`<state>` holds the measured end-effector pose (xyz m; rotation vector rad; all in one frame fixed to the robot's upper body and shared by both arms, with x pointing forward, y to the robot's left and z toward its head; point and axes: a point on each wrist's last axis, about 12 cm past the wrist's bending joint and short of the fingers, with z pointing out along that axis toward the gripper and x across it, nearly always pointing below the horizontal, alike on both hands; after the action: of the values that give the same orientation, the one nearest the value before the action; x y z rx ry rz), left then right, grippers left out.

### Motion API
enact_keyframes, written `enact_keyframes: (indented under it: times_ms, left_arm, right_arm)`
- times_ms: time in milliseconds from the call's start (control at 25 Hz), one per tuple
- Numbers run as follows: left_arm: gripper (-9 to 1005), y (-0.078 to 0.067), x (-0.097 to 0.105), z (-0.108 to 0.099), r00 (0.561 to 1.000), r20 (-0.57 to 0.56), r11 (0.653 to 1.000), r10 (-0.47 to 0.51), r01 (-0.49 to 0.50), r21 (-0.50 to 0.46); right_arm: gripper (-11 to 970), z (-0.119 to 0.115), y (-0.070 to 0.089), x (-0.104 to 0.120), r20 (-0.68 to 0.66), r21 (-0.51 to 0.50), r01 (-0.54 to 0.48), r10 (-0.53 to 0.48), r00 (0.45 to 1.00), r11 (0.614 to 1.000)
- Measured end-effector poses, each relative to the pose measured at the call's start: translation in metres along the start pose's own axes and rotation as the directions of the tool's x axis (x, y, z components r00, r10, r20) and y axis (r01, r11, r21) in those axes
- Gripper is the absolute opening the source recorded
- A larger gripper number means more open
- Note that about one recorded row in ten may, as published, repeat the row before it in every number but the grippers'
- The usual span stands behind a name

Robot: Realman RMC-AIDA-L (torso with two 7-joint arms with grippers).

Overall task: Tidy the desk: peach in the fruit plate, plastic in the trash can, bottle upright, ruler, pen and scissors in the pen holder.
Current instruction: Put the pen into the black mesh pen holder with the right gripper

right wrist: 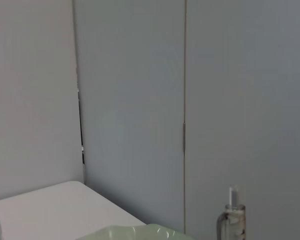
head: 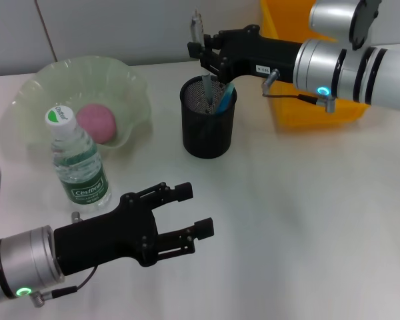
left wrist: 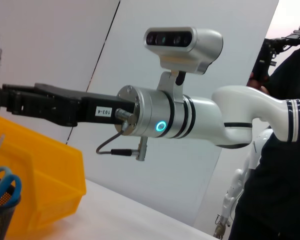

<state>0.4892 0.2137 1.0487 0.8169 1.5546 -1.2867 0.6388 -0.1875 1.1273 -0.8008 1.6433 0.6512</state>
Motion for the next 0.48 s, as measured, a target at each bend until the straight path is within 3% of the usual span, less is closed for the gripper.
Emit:
enact_keyframes:
  times_ms: [320,480]
  left_arm:
    - [815,0.0,-0.0005,-0.0008,1.0,-0.003,1.0,0.0,0.0,0.004]
    - [815,-0.0009,0.0,-0.0023,1.0,-0.003,1.0,-0.004,0.004,0.007]
  right_arm:
    - [191,0.0014,0.0016,0.005,-0.012,-0.005,-0.034,0.034,0.999,0.999]
    - [300,-0.0001,0.0019,0.0067,-0.013,-0.007,-0.05,0.05,0.999,0.999]
